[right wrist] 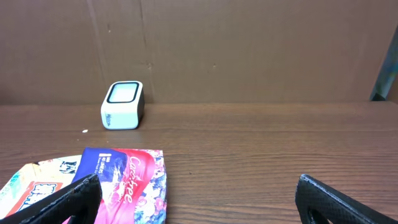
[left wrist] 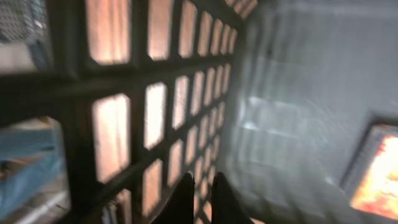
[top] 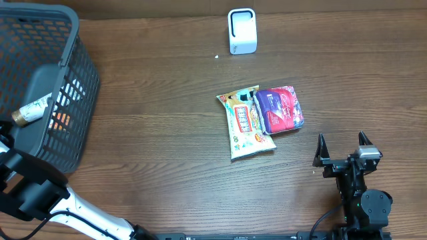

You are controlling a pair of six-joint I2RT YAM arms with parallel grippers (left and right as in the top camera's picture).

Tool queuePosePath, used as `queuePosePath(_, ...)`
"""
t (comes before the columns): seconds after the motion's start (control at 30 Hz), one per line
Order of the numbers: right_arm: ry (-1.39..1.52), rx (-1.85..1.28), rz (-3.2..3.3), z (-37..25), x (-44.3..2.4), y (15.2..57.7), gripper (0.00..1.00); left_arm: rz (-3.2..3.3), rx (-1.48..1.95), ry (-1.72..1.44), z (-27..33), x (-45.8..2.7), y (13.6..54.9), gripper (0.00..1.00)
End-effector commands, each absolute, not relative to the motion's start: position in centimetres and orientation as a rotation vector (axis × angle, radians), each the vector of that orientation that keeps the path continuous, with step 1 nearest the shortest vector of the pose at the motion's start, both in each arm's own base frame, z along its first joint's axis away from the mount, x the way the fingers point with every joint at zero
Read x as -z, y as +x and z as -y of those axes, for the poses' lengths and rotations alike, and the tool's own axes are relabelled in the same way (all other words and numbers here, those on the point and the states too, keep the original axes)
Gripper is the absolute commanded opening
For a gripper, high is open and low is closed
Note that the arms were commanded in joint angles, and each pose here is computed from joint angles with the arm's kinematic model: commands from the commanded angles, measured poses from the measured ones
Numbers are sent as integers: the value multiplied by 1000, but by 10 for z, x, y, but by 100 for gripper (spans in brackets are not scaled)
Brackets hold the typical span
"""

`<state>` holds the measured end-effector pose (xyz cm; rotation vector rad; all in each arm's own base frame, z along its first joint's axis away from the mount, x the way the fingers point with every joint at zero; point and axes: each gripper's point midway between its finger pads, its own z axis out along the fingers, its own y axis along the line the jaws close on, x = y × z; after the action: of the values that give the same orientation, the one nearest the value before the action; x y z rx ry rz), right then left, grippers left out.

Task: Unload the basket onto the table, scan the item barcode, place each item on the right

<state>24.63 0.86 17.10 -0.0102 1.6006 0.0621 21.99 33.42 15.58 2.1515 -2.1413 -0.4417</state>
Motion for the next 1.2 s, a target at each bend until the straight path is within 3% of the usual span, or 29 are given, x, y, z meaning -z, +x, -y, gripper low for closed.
queuePosePath(0.0, -5, -49, -1594, -6, -170, 246, 100, 2048, 274, 2250, -319, -152, 226, 4)
queuePosePath(0.6, -4, -49, -1594, -6, -170, 246, 100, 2026, 286, 2262, -310, -165, 219, 4)
queuePosePath(1.17, -4, -49, -1594, -6, -170, 246, 100, 2161, 250, 2316, -300, -210, 218, 4)
